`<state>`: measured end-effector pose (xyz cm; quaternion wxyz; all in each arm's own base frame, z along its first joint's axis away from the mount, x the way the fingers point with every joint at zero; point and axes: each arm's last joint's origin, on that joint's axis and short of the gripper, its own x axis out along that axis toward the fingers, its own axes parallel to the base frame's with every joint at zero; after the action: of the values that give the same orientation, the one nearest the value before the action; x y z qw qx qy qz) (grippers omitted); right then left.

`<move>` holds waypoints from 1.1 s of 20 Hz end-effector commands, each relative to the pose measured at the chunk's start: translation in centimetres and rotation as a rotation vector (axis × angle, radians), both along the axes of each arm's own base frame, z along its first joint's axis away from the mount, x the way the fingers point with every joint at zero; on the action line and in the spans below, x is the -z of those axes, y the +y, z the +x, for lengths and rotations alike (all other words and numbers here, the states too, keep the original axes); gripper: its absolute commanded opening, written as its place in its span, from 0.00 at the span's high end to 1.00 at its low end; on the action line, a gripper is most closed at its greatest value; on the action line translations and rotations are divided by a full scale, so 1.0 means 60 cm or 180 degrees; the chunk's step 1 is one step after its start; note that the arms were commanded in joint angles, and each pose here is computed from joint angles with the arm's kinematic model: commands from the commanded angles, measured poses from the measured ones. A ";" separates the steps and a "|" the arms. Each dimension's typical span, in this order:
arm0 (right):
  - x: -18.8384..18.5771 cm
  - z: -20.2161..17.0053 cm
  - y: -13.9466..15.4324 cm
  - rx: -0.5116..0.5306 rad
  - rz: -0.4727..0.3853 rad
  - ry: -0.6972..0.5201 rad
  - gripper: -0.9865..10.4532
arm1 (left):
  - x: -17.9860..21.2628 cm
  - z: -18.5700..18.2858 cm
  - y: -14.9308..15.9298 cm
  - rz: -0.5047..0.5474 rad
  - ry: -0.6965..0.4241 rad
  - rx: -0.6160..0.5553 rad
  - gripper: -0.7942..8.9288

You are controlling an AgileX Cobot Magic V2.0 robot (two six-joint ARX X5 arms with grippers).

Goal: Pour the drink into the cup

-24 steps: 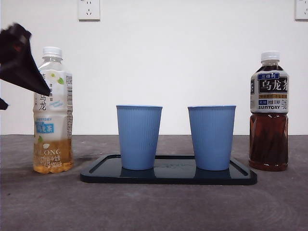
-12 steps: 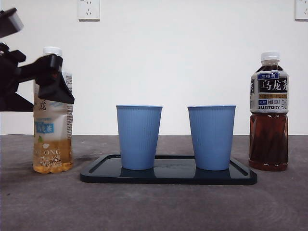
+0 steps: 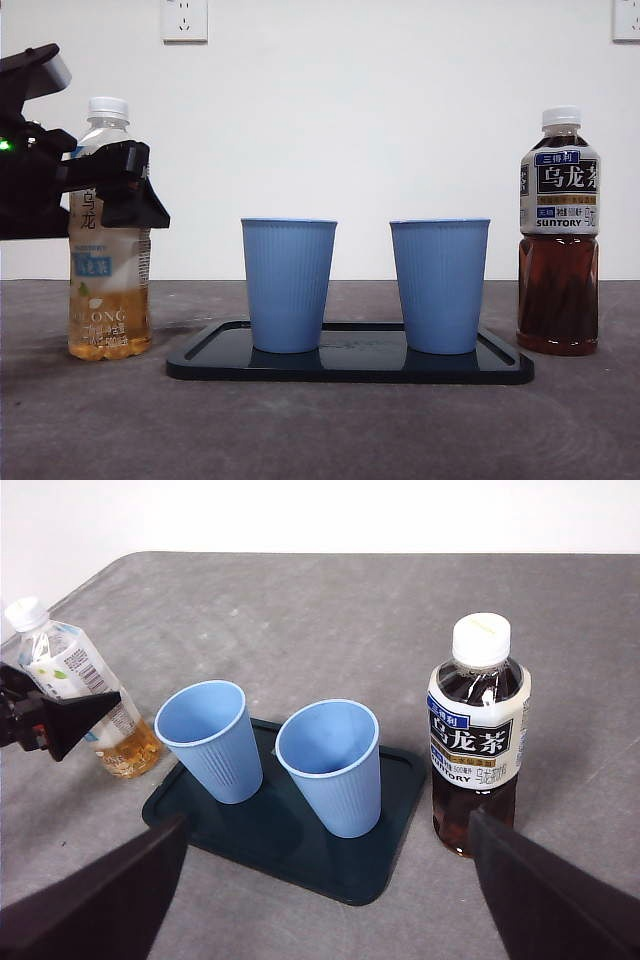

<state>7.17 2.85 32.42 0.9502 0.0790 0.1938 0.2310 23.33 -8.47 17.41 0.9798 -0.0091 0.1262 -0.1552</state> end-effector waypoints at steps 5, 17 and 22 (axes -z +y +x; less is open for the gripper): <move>-0.007 -0.001 0.000 -0.0022 -0.0022 -0.0083 0.52 | 0.010 0.011 -0.004 0.0140 -0.0110 0.0019 0.56; -0.008 -0.001 0.000 -0.0018 -0.0021 -0.0087 0.52 | -0.005 0.006 -0.008 0.0115 -0.0204 0.0066 0.71; -0.009 0.000 0.000 -0.0007 -0.0016 -0.0120 0.52 | -0.042 -0.002 -0.012 0.0144 -0.0127 0.0117 0.71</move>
<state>7.20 2.86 32.49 0.9512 0.0777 0.1890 0.2310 22.73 -8.83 17.94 0.9746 0.0227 0.1488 -0.1658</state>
